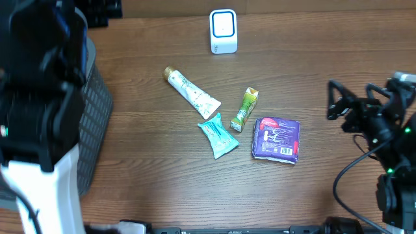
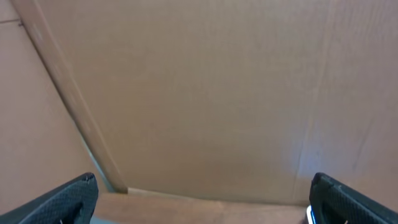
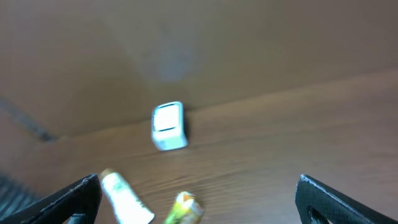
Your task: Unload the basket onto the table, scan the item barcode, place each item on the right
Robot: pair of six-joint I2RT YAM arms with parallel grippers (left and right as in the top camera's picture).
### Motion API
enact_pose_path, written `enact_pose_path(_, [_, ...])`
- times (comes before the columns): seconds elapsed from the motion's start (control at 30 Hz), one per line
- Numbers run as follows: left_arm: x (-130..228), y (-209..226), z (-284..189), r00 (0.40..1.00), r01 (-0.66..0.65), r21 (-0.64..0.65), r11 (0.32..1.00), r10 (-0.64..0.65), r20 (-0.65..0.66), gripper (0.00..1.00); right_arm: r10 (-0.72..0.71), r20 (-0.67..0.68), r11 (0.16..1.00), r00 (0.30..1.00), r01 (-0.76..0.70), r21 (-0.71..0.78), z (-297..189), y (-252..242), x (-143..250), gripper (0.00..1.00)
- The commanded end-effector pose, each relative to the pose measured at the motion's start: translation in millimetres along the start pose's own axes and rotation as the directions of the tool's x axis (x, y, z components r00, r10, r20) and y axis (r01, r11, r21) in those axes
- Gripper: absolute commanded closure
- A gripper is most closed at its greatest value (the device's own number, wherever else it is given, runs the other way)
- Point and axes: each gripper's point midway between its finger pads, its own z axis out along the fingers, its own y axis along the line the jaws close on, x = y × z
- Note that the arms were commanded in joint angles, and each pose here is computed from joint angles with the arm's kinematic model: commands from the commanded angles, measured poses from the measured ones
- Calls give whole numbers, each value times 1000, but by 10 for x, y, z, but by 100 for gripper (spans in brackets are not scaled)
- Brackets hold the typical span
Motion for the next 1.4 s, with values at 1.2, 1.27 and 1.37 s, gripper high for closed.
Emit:
enact_pose_path(1.2, [1400,-2,72,984,-52,-48,998,43,-173,0,323,-725,856,608,-515,-50,788,-971,1714,0])
enact_pose_path(1.27, [1446,-22,123,981,-57,-46,997,48,-188,0,284,-716,874,638,-479,-80,816,-993,1714,0])
enact_pose_path(1.37, [1508,-48,188,977,-66,-44,997,55,-207,0,251,-709,885,659,-452,-108,853,-987,1740,0])
